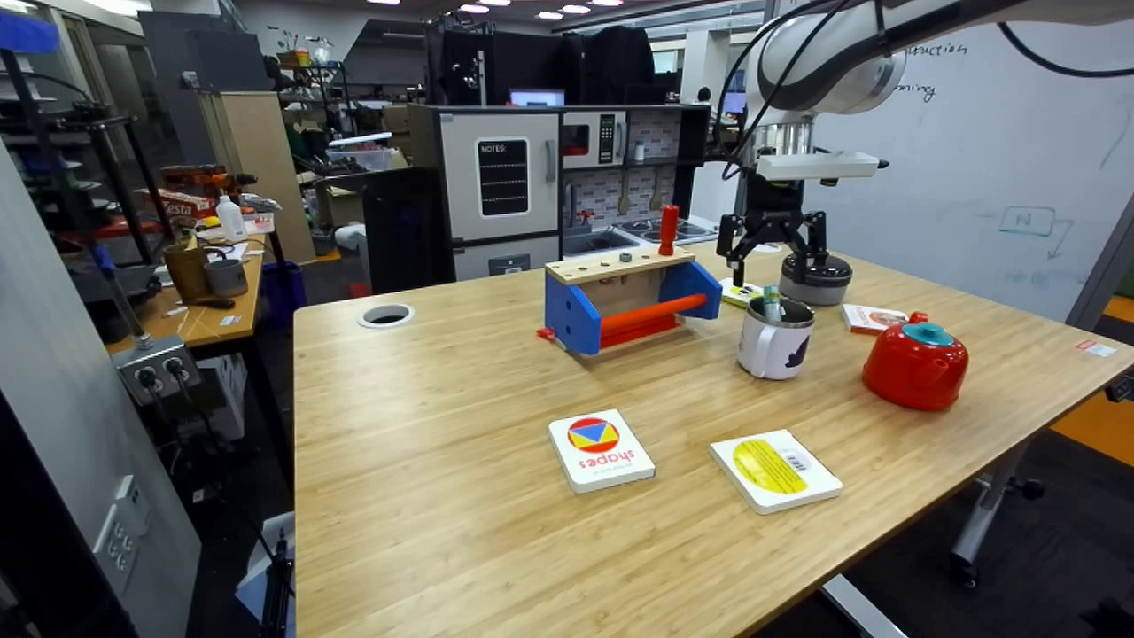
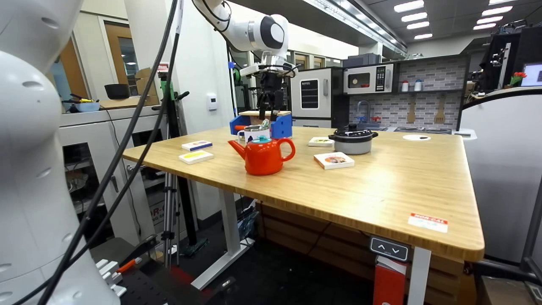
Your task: Take the marker from the cup and put it on the table
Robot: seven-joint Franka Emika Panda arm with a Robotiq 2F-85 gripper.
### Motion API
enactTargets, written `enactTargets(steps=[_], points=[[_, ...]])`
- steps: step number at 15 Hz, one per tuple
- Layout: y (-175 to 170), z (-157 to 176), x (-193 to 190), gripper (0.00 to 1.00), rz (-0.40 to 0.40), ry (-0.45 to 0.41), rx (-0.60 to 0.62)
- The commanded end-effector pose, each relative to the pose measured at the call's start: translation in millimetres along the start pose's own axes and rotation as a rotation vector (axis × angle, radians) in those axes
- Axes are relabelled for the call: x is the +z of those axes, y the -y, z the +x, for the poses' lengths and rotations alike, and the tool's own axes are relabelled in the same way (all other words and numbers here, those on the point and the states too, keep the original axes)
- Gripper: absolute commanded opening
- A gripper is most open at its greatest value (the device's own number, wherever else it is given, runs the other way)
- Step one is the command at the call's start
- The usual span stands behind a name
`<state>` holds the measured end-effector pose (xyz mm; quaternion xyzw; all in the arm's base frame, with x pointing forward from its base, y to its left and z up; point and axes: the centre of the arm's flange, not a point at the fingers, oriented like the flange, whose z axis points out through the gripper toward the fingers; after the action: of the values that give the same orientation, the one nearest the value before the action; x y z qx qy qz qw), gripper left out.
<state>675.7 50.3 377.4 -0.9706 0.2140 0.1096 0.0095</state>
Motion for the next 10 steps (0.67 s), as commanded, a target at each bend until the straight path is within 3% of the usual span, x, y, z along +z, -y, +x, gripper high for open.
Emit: enactTargets(steps=[1, 10], points=[[-2.7, -4.2, 1.5, 1.00, 0.017, 0.029, -0.013], [-2.2, -2.4, 3.8, 1.00, 0.012, 0.036, -0.014]])
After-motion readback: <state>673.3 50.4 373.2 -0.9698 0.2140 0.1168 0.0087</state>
